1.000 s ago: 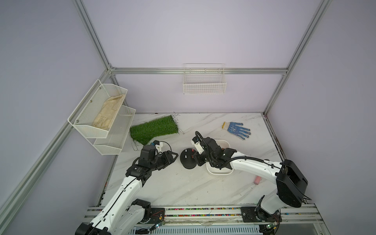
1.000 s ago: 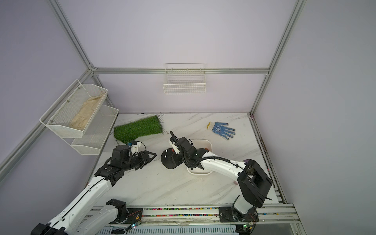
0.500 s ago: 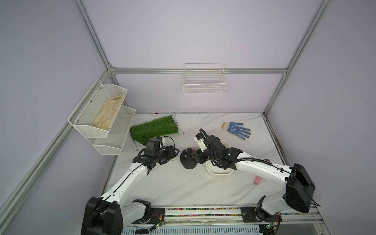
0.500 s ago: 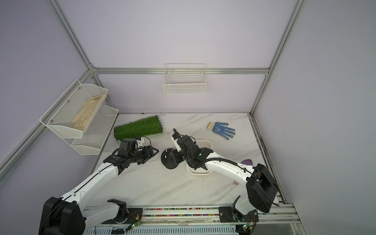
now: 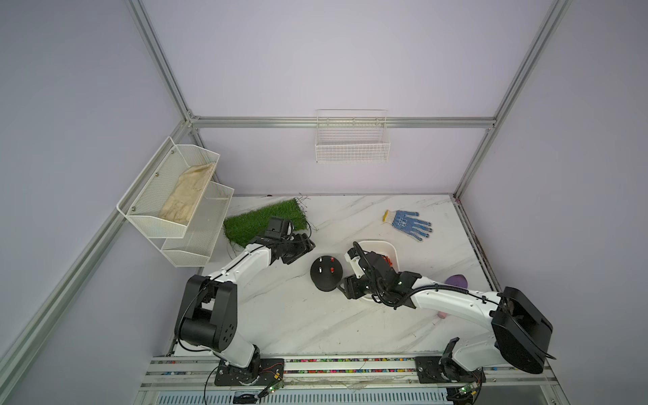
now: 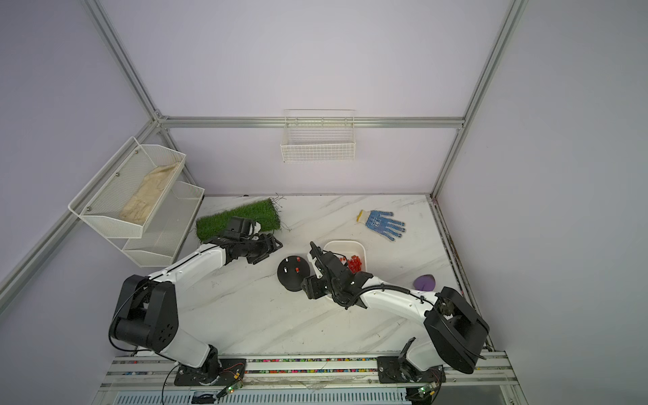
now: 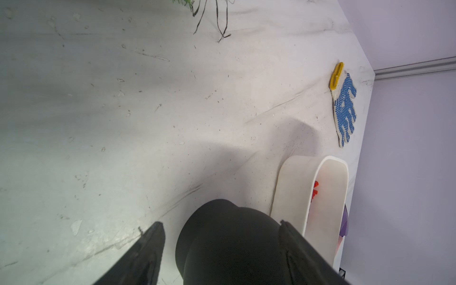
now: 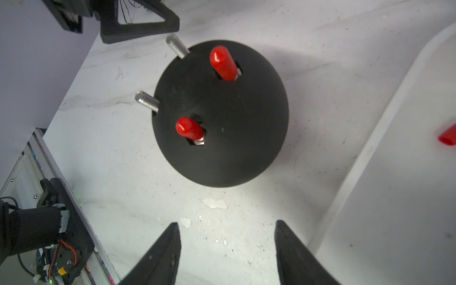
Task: Cover the protruding screws with screw protection sleeves
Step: Attach the screw protection sleeve to the screw, then adjust the plastic shell at the center of the board.
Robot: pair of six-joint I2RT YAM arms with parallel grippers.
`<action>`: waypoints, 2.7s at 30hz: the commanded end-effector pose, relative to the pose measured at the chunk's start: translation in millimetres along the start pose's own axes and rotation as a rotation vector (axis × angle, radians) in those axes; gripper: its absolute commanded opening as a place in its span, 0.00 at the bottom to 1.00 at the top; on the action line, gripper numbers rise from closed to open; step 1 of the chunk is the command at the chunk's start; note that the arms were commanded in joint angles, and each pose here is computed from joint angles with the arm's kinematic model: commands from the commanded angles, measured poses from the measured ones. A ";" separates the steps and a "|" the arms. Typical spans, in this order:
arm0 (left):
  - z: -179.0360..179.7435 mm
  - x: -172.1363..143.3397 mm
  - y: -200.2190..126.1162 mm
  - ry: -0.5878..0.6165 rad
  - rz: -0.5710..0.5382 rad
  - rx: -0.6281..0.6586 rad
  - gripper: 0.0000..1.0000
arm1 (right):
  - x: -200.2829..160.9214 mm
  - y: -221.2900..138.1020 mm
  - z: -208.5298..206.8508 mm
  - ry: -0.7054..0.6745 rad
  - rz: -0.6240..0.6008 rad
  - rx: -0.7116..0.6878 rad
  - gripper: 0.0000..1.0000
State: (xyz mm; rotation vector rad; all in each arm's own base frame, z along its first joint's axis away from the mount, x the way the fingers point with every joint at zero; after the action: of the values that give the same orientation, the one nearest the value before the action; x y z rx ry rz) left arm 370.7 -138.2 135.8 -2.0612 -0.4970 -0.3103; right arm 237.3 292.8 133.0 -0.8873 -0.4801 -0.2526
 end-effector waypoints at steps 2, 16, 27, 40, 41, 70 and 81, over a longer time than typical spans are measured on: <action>-9.2 20.0 10.4 0.035 0.020 -0.043 0.70 | 2.5 7.3 8.1 0.033 -0.018 0.067 0.62; -17.3 9.3 32.5 0.031 0.111 -0.146 0.65 | -0.7 35.0 3.9 0.056 -0.008 0.074 0.58; -21.5 -4.5 20.1 0.023 0.111 -0.196 0.62 | 19.0 43.5 -11.0 0.087 -0.057 0.031 0.58; -13.8 -16.8 5.9 0.014 0.096 -0.180 0.59 | 38.0 57.6 -21.1 0.151 -0.130 0.020 0.57; -12.4 -18.1 3.8 0.009 0.095 -0.178 0.59 | 38.9 58.2 -21.6 0.154 -0.134 0.017 0.57; 4.9 -27.5 -25.2 -0.029 0.033 -0.134 0.59 | 64.7 27.1 -14.9 0.151 -0.205 -0.034 0.58; 10.5 12.7 -25.0 -0.022 -0.030 -0.116 0.60 | 57.6 12.9 4.3 0.086 -0.175 0.003 0.55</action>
State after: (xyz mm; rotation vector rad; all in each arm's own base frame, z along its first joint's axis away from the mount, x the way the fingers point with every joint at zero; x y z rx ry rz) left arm 345.9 -112.4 132.7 -2.1750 -0.5078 -0.2370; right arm 297.4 296.4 142.9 -0.8406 -0.4458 -0.4759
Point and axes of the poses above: each gripper's point midway between its finger pads, its own y axis out along the fingers, its own z axis along the line the jaws close on, x = y × z, the point moved 3 cm from there along -y, back along the fingers, and after that the axes turned 14 degrees about y, right-handed, at the moved point
